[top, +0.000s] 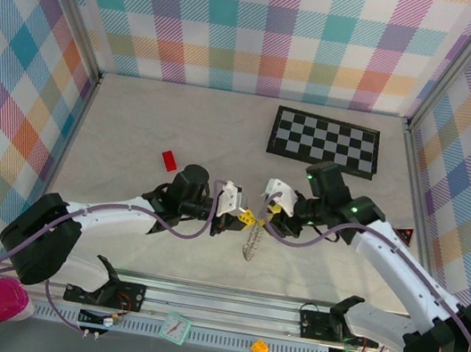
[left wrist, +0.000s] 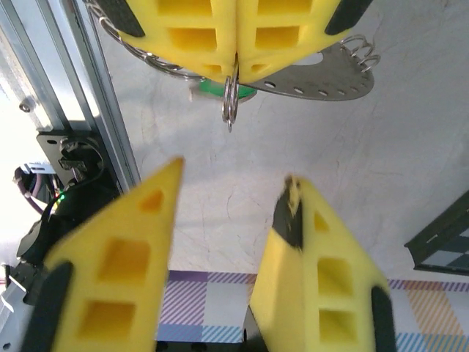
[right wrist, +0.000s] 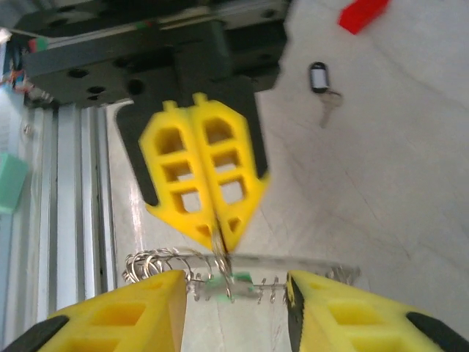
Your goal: Put the keys on the keyring
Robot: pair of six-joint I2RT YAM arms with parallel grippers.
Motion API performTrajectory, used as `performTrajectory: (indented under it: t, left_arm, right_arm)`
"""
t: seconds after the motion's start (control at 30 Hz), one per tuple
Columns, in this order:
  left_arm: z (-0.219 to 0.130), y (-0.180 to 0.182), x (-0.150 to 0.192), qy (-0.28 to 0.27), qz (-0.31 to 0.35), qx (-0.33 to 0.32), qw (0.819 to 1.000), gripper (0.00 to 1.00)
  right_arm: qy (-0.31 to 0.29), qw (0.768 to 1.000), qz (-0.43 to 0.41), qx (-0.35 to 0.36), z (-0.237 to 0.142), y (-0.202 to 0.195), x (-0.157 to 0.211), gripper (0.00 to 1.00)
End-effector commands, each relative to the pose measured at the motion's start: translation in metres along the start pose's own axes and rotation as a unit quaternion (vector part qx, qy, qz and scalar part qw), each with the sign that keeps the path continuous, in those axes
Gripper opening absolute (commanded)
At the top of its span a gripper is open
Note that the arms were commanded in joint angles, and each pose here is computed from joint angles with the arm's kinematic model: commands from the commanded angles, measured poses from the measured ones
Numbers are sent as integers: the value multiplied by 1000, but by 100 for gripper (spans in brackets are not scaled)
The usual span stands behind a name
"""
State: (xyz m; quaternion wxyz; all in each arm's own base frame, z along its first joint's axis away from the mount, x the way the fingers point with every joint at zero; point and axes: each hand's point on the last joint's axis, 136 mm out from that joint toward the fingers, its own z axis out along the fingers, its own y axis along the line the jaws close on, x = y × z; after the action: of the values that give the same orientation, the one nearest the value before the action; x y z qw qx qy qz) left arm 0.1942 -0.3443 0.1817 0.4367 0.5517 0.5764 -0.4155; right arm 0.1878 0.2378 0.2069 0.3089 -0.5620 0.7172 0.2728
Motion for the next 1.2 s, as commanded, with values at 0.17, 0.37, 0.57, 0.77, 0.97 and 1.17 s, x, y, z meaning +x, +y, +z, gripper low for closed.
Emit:
performTrajectory:
  t: [0.17,0.37,0.57,0.77,0.97,1.17]
  left_arm:
    - [-1,-2,-17,-38,13,5,999,0]
    - [0,-3,-15,-41,7,8,999,0]
    - [1,-5,-13,-41,7,12,999,0]
    - [1,-6,-13,-45,14,13,999,0]
    - [1,-6,-13,-45,15,15,999,0]
    - [1,-7,-12,-46,16,17,999,0]
  right_arm:
    - [-35,996,75,-10,3,11,14,42]
    - [-51,997,51,-1,10,7,17,39]
    - [-67,997,27,15,10,2,12,32]
    - [-68,998,4,2,11,5,10,28]
    - [-69,997,4,-30,14,12,8,20]
    - [-64,998,-1,-26,15,11,10,4]
